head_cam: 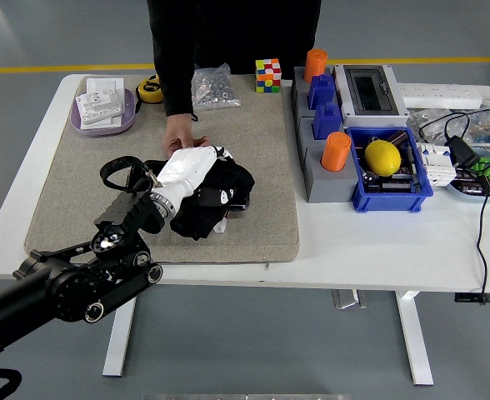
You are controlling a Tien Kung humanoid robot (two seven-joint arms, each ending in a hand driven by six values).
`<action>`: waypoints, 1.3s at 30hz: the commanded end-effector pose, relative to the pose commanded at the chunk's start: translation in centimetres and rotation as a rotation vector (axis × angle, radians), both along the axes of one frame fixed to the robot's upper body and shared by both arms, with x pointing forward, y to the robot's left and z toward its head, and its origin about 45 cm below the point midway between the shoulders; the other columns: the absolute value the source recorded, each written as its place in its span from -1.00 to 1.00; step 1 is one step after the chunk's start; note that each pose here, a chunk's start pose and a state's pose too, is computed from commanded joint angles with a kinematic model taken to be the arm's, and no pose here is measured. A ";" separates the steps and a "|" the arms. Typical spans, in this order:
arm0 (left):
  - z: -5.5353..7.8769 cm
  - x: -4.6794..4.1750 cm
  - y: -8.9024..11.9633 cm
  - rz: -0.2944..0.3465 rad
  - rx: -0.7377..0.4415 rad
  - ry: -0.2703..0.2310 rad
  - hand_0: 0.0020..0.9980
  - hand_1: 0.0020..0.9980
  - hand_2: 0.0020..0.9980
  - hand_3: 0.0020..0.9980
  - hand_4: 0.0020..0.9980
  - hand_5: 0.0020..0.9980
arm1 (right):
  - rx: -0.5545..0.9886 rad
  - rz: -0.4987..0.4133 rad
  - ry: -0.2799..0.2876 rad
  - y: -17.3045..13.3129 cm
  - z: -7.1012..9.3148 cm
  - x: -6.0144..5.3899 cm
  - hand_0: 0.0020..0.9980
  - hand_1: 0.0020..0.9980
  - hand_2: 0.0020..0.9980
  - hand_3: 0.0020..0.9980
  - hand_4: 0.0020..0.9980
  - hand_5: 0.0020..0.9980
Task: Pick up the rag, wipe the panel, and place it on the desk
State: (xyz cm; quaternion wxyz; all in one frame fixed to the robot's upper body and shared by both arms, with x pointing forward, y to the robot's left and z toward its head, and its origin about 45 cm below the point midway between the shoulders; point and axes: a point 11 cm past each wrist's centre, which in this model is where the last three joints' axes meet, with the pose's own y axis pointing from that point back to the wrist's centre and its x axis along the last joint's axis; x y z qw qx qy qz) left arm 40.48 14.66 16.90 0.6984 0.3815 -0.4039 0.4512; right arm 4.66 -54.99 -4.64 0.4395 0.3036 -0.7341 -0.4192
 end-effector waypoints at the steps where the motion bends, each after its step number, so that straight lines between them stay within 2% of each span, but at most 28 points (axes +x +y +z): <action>1: 0.0 -0.05 -0.1 -0.003 0.000 0.001 -0.53 -0.71 -0.08 -0.34 -0.89 -1.00 | 0.000 0.000 0.000 0.0 0.0 0.0 0.38 -0.11 0.28 0.23 1.00 0.40; 10: -0.2 -0.84 -1.9 -0.050 0.001 0.007 -0.53 -0.71 -0.09 -0.34 -0.89 -1.00 | 0.002 -0.003 -0.002 0.1 0.0 0.1 0.39 -0.11 0.27 0.23 1.00 0.40; 15: -0.1 -0.75 -2.0 -0.047 -0.003 0.003 -0.53 -0.71 -0.09 -0.34 -0.89 -1.00 | 0.002 -0.002 -0.004 0.1 -0.1 0.1 0.39 -0.11 0.27 0.23 1.00 0.40; 31: -0.3 0.26 0.4 0.033 0.001 -0.007 -0.53 -0.72 -0.09 -0.34 -0.90 -1.00 | 0.000 -0.009 -0.002 0.0 0.0 -0.1 0.39 -0.11 0.28 0.24 1.00 0.40; 39: -1.0 0.53 2.6 0.092 0.018 -0.003 -0.53 -0.72 -0.09 -0.35 -0.93 -1.00 | 0.002 -0.014 0.000 0.1 -0.1 -0.3 0.39 -0.11 0.28 0.24 1.00 0.40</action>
